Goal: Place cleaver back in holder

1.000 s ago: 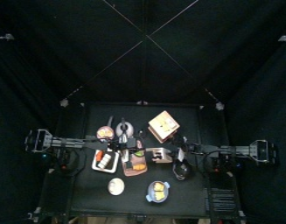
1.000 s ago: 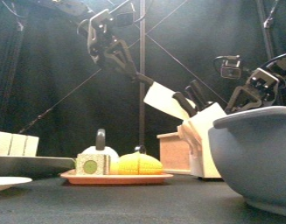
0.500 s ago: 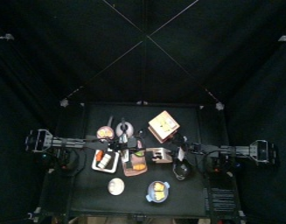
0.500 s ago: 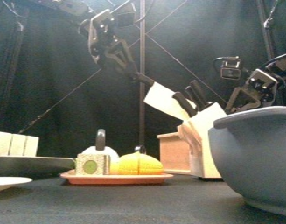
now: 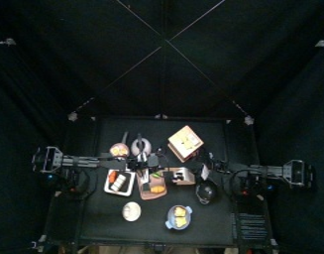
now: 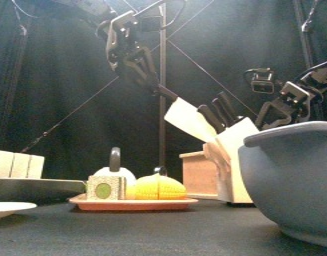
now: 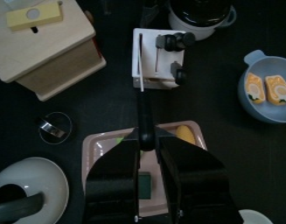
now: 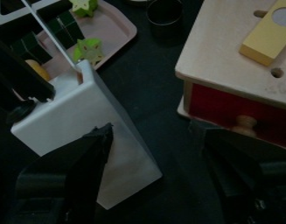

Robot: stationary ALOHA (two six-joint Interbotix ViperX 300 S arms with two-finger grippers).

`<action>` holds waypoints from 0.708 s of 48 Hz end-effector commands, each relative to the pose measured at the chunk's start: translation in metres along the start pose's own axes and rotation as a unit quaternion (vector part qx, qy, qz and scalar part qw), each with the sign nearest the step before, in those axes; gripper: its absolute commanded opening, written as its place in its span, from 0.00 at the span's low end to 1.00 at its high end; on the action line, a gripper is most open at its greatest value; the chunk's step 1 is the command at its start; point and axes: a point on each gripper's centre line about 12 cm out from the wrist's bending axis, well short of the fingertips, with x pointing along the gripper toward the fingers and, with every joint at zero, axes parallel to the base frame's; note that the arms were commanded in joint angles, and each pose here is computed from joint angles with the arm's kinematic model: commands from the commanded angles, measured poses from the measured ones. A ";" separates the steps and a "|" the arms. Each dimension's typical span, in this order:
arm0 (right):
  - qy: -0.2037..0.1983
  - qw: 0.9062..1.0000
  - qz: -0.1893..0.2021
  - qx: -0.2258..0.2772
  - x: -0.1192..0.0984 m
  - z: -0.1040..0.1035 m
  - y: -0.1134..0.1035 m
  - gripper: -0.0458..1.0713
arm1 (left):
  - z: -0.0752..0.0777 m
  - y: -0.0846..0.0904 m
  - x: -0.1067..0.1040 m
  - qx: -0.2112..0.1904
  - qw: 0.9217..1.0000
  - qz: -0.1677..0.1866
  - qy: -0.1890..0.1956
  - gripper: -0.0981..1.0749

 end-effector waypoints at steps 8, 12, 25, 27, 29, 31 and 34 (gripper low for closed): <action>-0.019 1.000 -0.007 0.016 0.001 0.013 -0.003 0.93 | 0.022 0.002 -0.002 0.002 1.000 0.006 -0.004 0.49; -0.016 1.000 -0.009 0.019 0.002 0.012 -0.004 0.93 | 0.026 0.002 0.000 0.009 1.000 0.006 -0.002 0.49; -0.010 1.000 -0.010 0.019 0.005 0.010 -0.005 0.93 | 0.041 0.005 0.003 0.012 1.000 0.010 -0.010 0.50; -0.010 1.000 -0.010 0.019 0.005 0.010 -0.005 0.93 | 0.041 0.006 0.005 0.010 1.000 0.011 -0.009 0.50; -0.011 1.000 -0.009 0.018 0.005 0.011 -0.004 0.93 | 0.042 0.007 0.007 0.008 1.000 0.012 -0.009 0.50; -0.010 1.000 -0.008 0.018 0.005 0.010 -0.003 0.93 | 0.042 0.007 0.008 0.006 1.000 0.011 -0.008 0.50; -0.010 1.000 -0.008 0.018 0.005 0.011 -0.003 0.93 | 0.044 0.008 0.009 0.002 1.000 0.010 -0.008 0.50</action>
